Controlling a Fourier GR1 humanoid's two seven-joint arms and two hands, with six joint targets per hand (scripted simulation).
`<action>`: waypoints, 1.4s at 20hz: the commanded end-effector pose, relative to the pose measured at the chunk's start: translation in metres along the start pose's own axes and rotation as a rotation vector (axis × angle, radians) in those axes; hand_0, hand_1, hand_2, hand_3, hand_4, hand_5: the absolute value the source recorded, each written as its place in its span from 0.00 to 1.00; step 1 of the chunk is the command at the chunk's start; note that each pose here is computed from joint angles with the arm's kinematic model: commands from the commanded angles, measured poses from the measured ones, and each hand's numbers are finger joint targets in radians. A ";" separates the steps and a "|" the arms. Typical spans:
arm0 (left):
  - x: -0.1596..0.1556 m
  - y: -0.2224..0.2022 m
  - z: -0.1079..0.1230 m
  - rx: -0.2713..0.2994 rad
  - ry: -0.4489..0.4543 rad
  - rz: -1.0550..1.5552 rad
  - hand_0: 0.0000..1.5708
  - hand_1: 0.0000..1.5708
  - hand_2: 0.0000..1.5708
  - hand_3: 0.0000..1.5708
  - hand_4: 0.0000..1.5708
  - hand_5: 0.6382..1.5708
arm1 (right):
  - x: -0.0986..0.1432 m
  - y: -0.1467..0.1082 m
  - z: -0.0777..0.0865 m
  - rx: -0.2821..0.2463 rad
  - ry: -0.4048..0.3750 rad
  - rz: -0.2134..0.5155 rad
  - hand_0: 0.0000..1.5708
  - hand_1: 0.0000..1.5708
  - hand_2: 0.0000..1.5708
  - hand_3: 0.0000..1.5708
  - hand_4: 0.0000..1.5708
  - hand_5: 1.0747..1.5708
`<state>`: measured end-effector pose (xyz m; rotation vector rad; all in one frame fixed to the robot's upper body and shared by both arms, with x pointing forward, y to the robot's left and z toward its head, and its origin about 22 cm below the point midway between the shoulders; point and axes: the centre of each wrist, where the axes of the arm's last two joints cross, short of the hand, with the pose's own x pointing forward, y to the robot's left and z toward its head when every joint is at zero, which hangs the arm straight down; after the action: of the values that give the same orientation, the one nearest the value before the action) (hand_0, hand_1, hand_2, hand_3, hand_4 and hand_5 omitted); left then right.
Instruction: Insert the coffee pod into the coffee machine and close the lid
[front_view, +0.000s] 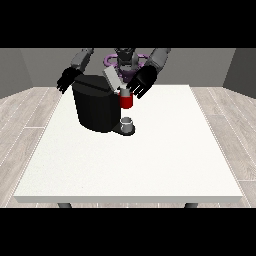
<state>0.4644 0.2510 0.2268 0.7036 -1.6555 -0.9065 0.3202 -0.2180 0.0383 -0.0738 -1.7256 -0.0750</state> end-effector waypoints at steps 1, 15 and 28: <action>-0.013 0.012 0.005 0.000 0.023 -0.008 0.72 0.72 0.74 0.64 0.29 1.00 | 0.000 0.004 0.011 0.022 0.026 0.009 0.00 0.00 0.00 0.00 0.23 1.00; -0.015 0.001 0.007 -0.021 -0.030 -0.132 0.36 0.36 0.52 0.41 0.15 1.00 | 0.006 0.002 0.003 0.015 -0.015 0.005 0.00 0.00 0.00 0.00 0.26 1.00; -0.005 0.010 0.004 -0.065 -0.029 -0.159 0.00 0.00 0.00 0.00 0.00 1.00 | -0.018 -0.006 0.012 -0.021 0.011 0.017 0.00 0.00 0.00 0.00 0.22 1.00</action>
<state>0.4620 0.2591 0.2301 0.7668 -1.6125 -1.0831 0.3142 -0.2235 0.0253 -0.1003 -1.7128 -0.0906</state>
